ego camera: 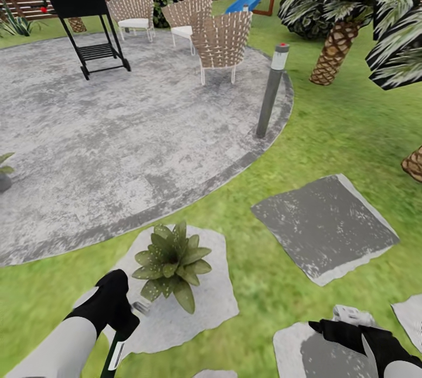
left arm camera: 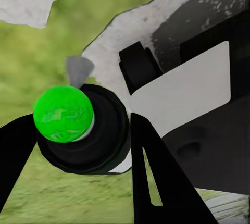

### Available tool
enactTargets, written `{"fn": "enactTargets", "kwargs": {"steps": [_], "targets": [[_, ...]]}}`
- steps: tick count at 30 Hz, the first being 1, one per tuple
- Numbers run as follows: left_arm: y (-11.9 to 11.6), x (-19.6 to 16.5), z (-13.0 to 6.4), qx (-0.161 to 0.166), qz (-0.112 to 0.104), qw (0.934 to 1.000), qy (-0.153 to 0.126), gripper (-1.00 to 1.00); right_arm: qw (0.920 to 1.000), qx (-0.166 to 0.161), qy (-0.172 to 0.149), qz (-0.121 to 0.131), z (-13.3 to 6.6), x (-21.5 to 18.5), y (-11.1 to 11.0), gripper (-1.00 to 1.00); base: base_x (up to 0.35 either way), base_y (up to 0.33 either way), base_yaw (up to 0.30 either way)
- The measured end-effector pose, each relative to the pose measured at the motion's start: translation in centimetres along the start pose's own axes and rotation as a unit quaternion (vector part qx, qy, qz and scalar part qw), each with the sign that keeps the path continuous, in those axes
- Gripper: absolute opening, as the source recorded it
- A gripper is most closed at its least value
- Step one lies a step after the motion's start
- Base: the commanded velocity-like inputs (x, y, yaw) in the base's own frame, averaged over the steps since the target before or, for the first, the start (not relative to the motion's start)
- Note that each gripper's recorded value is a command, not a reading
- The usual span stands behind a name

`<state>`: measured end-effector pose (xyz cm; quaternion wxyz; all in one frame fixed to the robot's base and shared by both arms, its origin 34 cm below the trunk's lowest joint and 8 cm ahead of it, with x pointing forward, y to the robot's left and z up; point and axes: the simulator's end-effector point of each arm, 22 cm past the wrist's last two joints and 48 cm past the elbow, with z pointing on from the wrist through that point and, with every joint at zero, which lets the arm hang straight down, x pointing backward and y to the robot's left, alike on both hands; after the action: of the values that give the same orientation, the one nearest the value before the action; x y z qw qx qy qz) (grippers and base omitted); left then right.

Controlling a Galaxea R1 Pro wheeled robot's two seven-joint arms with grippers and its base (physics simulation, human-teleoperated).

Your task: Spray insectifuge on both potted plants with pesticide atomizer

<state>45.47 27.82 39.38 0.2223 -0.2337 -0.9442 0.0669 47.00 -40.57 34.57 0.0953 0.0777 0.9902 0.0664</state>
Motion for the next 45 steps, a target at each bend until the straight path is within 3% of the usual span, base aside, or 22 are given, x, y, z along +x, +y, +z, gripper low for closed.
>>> {"fn": "enactTargets", "kwargs": {"steps": [18,33,45], "targets": [[0.03,-0.01,0.13,0.0,0.0,1.0,0.001,-1.0,1.0,0.002,0.001,-0.001,0.07,0.14,-0.23,1.0,0.0,-0.328,0.13],[-0.02,0.0,0.39,0.002,-0.001,1.0,0.002,-1.0,1.0,0.002,0.006,0.0,0.31,0.58,-0.22,1.0,0.07,-0.078,0.234],[-0.04,-0.04,0.47,0.002,0.0,1.0,0.003,-1.0,1.0,-0.001,-0.003,-0.006,0.47,0.3,0.06,1.0,0.095,-0.083,0.017]]}}
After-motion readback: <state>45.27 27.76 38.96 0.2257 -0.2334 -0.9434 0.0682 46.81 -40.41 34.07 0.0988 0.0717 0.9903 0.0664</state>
